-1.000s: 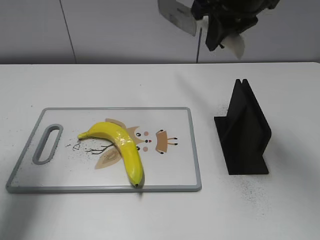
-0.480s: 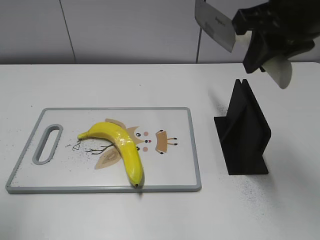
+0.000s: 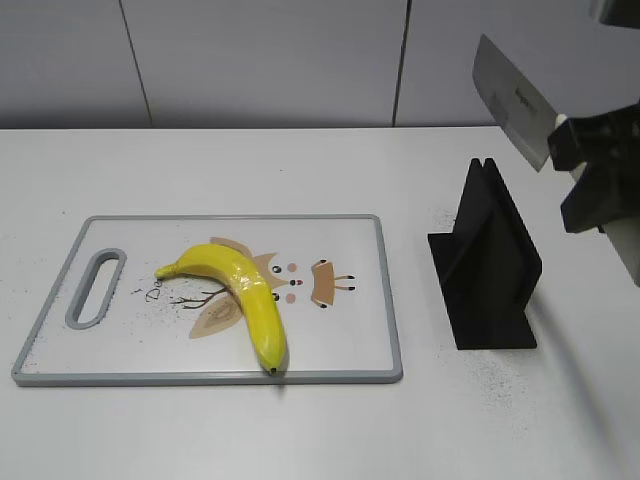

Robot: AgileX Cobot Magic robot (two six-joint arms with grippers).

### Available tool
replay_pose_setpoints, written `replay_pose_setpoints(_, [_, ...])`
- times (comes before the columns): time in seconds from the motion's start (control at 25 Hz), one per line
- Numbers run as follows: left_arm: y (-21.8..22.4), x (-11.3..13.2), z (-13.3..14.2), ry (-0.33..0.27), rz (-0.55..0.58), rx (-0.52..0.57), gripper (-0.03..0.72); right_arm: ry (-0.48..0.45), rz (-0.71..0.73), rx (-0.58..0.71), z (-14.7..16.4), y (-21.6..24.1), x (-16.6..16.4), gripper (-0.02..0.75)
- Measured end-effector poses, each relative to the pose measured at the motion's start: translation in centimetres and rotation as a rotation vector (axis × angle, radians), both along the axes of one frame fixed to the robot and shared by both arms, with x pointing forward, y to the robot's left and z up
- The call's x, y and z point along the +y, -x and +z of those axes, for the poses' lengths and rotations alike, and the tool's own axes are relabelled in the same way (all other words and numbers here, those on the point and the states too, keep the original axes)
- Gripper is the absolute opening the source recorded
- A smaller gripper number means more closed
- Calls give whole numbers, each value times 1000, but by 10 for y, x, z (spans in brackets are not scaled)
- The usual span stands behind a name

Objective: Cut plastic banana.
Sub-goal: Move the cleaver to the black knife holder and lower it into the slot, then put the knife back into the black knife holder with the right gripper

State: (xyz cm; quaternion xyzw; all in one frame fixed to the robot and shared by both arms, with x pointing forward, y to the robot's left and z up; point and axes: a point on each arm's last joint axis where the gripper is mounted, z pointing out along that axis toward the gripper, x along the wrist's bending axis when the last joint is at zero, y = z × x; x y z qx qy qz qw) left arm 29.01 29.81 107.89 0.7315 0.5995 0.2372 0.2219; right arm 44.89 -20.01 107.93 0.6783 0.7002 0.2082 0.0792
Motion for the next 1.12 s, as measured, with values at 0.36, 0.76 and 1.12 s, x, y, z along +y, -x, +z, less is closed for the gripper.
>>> replay_pose_setpoints(0.36, [52, 2, -32, 28, -6, -213, 595, 6, -24, 38, -24, 17, -8, 162])
replay_pose_setpoints(0.76, [54, 2, -35, 39, -1, -353, 595, -15, -27, -1, -35, 16, -8, 161])
replay_pose_setpoints(1.12, [53, 2, -36, 39, -1, -352, 595, 3, -23, 5, -48, 4, -3, 162])
